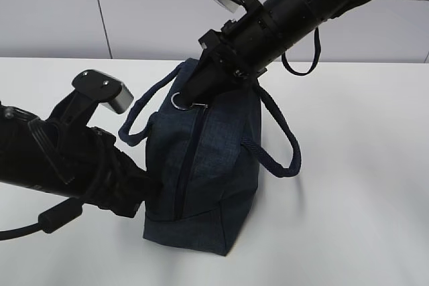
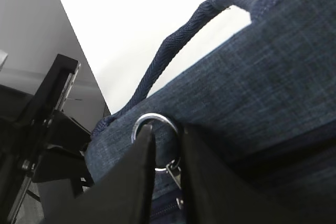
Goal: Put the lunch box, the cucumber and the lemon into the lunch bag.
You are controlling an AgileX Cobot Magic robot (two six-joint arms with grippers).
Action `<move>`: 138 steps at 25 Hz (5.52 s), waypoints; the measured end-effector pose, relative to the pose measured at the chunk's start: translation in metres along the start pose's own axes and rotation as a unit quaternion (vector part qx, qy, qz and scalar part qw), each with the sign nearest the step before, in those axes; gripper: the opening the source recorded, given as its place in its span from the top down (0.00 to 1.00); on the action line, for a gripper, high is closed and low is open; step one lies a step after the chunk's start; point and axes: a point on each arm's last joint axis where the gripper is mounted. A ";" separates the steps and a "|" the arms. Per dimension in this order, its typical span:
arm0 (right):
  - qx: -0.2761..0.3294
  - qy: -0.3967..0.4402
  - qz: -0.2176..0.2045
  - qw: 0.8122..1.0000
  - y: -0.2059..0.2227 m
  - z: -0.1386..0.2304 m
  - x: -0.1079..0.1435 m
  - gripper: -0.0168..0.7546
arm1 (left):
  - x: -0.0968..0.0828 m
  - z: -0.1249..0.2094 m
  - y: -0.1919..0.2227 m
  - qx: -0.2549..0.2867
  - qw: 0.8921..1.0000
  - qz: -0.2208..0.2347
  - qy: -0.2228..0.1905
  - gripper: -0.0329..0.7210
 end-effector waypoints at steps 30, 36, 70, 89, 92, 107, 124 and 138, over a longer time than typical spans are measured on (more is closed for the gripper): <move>-0.039 -0.049 0.020 0.998 -0.024 -0.024 0.022 0.98 | 0.001 0.000 0.000 -0.001 1.000 -0.003 0.000 0.96; -0.028 -0.049 0.041 0.998 -0.024 -0.022 0.018 0.91 | 0.001 0.000 0.000 -0.001 1.000 -0.003 0.000 0.96; 0.052 -0.020 0.164 0.985 0.008 -0.007 0.034 0.31 | 0.001 0.000 0.001 -0.002 1.000 -0.003 -0.006 0.96; 0.066 -0.008 0.163 0.984 0.020 -0.007 0.023 0.72 | 0.001 0.000 0.001 -0.002 1.000 -0.003 -0.007 0.96; 0.066 -0.008 0.163 0.984 0.020 -0.007 0.023 0.81 | 0.001 0.000 0.001 -0.002 1.000 -0.003 -0.007 0.96; 0.033 -0.051 0.219 0.974 -0.004 -0.026 0.039 0.98 | 0.001 0.000 0.001 -0.003 1.000 -0.005 -0.009 0.96; 0.036 -0.050 0.250 0.966 -0.006 -0.026 0.034 0.98 | 0.000 0.001 0.001 0.004 1.000 0.002 -0.023 0.97; -0.011 -0.067 0.272 0.960 -0.008 -0.035 0.031 0.98 | -0.002 0.004 -0.010 0.030 0.999 -0.008 -0.033 0.97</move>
Point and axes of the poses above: a point on each arm's last joint axis where the gripper is mounted, y pointing out along that axis toward the gripper, x along the wrist's bending axis when the last joint is at zero, z = x × y, and after that the axes turned 9 degrees about y, right-handed
